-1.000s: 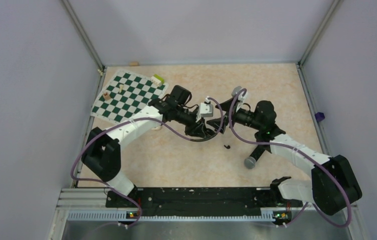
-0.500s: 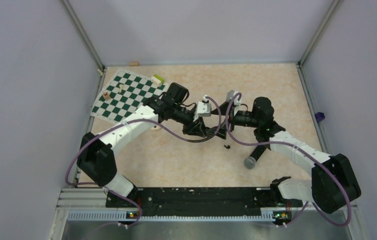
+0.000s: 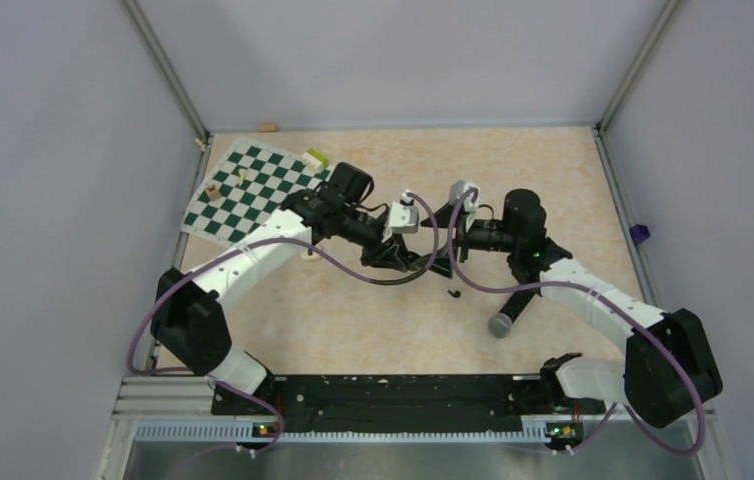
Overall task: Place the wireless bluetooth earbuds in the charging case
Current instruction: Open the charging case.
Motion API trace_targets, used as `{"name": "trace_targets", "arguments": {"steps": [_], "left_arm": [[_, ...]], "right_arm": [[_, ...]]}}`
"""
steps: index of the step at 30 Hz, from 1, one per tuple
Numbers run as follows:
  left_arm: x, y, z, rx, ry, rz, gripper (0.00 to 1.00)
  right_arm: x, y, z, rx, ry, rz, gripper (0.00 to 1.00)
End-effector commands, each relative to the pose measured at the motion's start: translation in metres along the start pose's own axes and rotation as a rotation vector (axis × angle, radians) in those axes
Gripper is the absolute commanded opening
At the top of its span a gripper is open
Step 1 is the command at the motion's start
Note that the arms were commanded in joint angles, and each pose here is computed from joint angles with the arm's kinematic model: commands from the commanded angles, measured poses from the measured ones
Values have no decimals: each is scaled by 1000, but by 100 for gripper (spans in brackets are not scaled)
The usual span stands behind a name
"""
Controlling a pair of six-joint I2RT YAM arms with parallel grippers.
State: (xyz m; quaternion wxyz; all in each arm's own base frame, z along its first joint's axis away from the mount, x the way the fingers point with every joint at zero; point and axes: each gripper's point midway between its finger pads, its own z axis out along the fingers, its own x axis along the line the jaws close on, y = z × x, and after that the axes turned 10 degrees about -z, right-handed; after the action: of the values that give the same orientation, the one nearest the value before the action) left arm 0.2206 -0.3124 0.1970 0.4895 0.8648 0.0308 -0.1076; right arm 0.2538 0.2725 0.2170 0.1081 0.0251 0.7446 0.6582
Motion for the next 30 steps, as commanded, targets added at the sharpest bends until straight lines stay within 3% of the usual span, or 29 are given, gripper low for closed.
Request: {"name": "trace_targets", "arguments": {"steps": [1, 11, 15, 20, 26, 30], "left_arm": [[-25, 30, -17, -71, -53, 79, 0], [-31, 30, -19, -72, -74, 95, 0], [-29, 29, -20, -64, -61, 98, 0], [-20, 30, -25, -78, -40, 82, 0], [-6, 33, -45, -106, 19, 78, 0], [1, 31, -65, -128, 71, 78, 0]], "right_arm": [[-33, 12, -6, 20, -149, -111, 95], [-66, 40, -30, -27, -395, -192, 97], [-52, 50, -31, -59, -315, -196, 99], [-9, 48, -23, -77, -63, -207, 99], [-30, 27, -30, 65, -126, -281, 99], [-51, -4, -40, 175, -142, -203, 99]]}}
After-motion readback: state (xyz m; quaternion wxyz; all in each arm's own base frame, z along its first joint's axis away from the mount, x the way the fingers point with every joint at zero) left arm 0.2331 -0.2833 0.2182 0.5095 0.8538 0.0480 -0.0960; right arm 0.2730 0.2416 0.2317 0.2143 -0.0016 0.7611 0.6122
